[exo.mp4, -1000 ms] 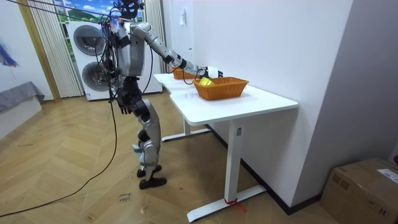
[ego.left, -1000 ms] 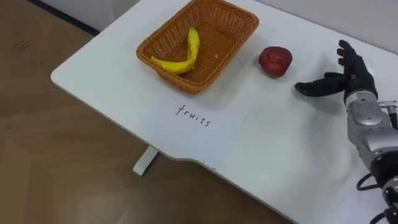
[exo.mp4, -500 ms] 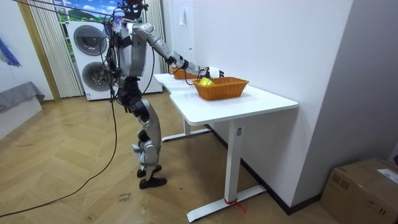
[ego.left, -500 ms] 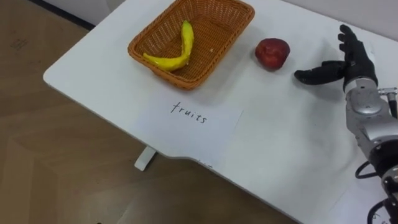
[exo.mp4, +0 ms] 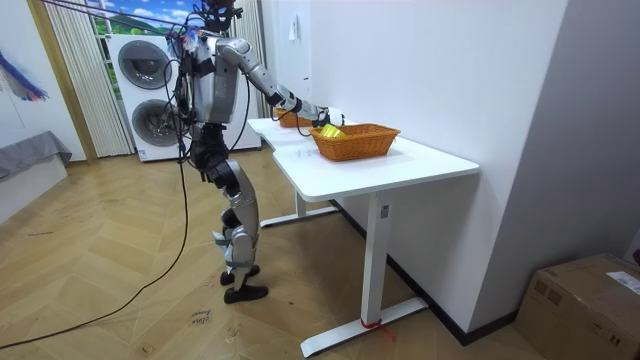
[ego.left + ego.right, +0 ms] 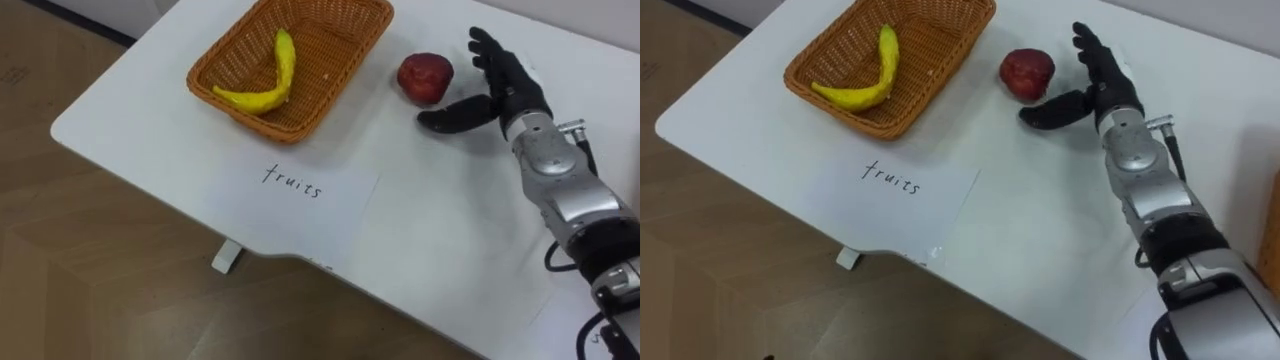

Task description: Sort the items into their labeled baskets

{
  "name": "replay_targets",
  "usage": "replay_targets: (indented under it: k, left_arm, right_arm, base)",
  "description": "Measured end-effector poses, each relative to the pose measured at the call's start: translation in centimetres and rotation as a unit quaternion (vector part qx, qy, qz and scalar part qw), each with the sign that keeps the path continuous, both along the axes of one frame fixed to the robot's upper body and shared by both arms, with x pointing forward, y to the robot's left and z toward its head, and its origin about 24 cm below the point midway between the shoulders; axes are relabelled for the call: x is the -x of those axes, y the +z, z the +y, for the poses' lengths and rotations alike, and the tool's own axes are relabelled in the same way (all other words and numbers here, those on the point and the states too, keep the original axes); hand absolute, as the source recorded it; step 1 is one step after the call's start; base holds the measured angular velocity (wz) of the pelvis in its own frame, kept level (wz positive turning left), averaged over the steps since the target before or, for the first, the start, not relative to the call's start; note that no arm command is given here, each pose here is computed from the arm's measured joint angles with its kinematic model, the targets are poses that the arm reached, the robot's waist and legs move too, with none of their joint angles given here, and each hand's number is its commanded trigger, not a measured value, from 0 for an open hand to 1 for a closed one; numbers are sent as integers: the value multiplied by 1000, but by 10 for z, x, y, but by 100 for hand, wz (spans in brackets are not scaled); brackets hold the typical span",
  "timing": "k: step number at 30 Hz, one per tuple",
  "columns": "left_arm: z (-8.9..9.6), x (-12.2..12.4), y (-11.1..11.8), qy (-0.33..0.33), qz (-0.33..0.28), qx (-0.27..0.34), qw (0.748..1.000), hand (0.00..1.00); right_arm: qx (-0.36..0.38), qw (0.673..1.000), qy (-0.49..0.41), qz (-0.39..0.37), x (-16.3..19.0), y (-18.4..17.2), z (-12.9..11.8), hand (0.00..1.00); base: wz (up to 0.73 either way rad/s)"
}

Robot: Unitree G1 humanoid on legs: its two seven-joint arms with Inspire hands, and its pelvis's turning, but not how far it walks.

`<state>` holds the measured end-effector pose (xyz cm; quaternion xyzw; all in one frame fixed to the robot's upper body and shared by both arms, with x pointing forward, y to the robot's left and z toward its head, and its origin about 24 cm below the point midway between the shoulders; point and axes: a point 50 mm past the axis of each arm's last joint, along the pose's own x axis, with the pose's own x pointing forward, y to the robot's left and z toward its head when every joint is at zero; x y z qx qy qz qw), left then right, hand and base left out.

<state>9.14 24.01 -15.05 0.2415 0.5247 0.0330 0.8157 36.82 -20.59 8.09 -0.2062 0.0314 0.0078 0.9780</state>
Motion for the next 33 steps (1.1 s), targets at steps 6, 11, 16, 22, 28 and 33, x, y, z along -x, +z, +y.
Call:
replay_targets:
  k: [6,11,16,22,28,33]
  left_arm:
    - [0,3,-1,0,5,-1,1000,0]
    - [-1,2,-1,-7,6,0,1000,0]
    - [0,-2,-1,-3,4,0,1000,0]
    - [1,0,-2,-1,8,-2,1000,0]
    - [1,1,-2,0,12,-4,1000,0]
    - [1,1,-2,0,12,-5,1000,0]
  right_arm:
    - [-3,1000,28,3,0,-3,16,0]
    - [8,997,78,3,1,-2,34,0]
    - [8,994,113,1,2,0,48,0]
    - [8,993,118,3,2,0,49,0]
    - [8,993,122,5,2,0,49,0]
    - [7,992,122,5,2,0,49,0]
  base:
    - [0]
    - [0]
    - [0]
    - [0]
    - [0]
    - [0]
